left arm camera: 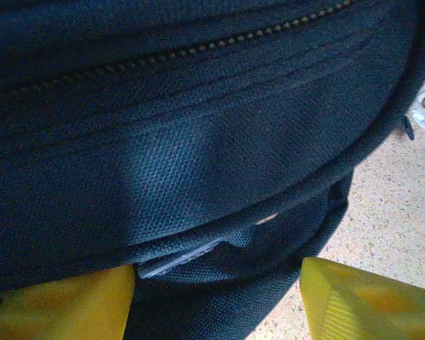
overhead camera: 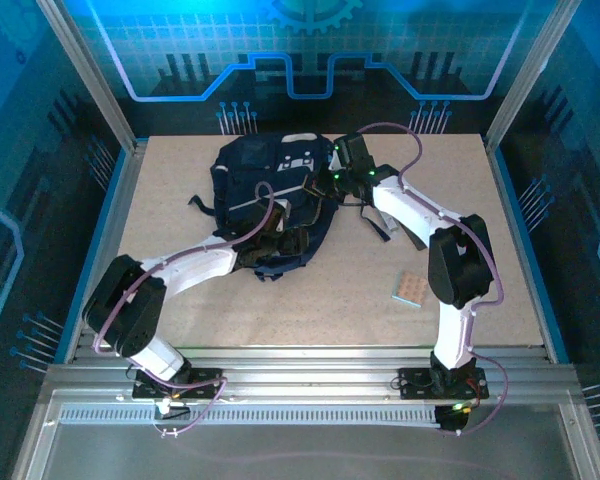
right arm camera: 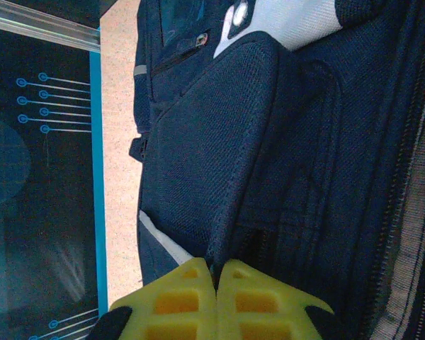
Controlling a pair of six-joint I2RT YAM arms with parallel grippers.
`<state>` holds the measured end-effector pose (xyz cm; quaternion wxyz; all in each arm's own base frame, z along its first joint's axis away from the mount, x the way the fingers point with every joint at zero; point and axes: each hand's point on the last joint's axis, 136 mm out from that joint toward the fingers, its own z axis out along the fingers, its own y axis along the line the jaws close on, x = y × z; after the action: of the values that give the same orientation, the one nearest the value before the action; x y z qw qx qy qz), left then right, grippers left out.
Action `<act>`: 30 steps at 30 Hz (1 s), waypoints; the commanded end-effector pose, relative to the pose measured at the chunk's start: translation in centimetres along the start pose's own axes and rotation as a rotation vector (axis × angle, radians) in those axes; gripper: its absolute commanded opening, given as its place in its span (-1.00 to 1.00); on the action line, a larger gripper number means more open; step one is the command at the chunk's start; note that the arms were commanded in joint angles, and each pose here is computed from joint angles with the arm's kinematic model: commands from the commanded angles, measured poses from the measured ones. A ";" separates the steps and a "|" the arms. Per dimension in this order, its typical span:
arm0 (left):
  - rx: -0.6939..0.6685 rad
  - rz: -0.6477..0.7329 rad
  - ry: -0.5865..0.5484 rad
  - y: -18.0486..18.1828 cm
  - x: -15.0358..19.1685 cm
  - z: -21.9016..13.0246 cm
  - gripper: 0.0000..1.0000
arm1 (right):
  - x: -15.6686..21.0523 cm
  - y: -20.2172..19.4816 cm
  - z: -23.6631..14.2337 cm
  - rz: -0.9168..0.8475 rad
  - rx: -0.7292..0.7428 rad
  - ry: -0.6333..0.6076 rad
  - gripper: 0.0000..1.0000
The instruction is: Pack books, pencil case, and school supplies into a backpack
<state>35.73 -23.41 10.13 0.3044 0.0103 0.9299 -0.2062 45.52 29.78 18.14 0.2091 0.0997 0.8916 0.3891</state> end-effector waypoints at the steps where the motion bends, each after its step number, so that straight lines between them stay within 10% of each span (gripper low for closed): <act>1: -0.026 0.017 -0.056 0.9 -2.0 0.9 0.29 | -1.9 4.9 -2.1 -0.051 -0.144 -0.050 -1.00; 14: 0.259 0.038 -0.127 -4.1 -5.4 -0.6 -0.07 | -1.9 4.1 -2.1 -0.044 -0.139 -0.050 -1.00; 30: 0.066 0.094 -0.102 -1.1 -5.7 1.6 -0.18 | -1.7 3.8 -1.7 -0.043 -0.134 -0.043 -1.00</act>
<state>38.55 -24.79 11.48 0.3198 0.0392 0.9112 -0.2568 46.80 28.84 18.78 0.2294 0.1067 0.8837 0.3938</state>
